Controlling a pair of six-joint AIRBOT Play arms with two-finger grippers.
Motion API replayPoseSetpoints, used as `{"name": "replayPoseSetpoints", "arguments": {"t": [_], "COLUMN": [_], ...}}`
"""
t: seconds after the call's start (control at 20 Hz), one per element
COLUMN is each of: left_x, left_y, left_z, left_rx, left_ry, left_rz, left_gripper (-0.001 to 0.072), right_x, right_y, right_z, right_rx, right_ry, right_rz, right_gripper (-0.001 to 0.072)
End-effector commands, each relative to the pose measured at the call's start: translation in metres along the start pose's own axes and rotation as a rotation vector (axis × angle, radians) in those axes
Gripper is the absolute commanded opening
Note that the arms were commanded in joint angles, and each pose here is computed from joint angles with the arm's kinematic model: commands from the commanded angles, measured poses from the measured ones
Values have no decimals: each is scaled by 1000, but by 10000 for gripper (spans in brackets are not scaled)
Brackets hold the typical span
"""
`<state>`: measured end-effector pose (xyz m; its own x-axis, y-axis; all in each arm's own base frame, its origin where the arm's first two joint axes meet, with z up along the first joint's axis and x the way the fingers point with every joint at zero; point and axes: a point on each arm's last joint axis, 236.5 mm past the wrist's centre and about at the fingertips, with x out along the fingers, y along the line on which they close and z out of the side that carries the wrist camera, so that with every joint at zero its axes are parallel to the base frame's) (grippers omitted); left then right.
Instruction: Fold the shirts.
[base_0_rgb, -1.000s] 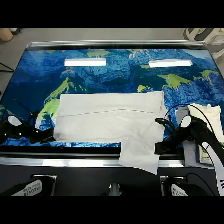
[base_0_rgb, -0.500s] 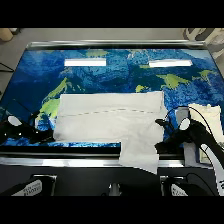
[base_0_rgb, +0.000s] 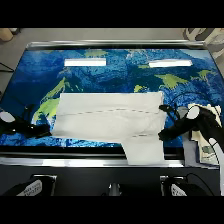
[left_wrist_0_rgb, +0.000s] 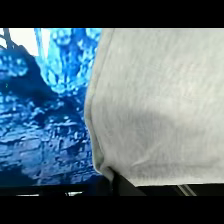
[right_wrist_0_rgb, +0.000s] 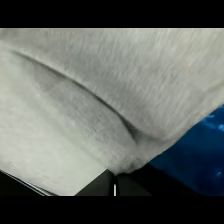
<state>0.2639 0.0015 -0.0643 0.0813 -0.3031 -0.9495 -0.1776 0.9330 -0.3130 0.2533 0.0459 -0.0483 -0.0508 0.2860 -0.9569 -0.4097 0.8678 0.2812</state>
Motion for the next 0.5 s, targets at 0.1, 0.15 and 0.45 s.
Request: {"name": "replayPoseSetpoints", "arguments": {"t": [0.1, 0.15, 0.45], "left_x": [-60, -65, -66], "left_y": [-23, -29, -56], "left_z": [65, 78, 164], "left_rx": [6, 3, -27], "left_ry": [-192, -213, -268], "left_rz": [-27, -54, -200], "left_gripper": [23, 22, 23], "right_x": [-81, -87, -78], "right_y": [-32, -39, -88], "right_z": [93, 109, 186], "right_rx": [-71, -70, 13], "right_ry": [-230, -251, -346], "right_rz": [-152, -162, -201], "right_gripper": [26, 26, 26]}}
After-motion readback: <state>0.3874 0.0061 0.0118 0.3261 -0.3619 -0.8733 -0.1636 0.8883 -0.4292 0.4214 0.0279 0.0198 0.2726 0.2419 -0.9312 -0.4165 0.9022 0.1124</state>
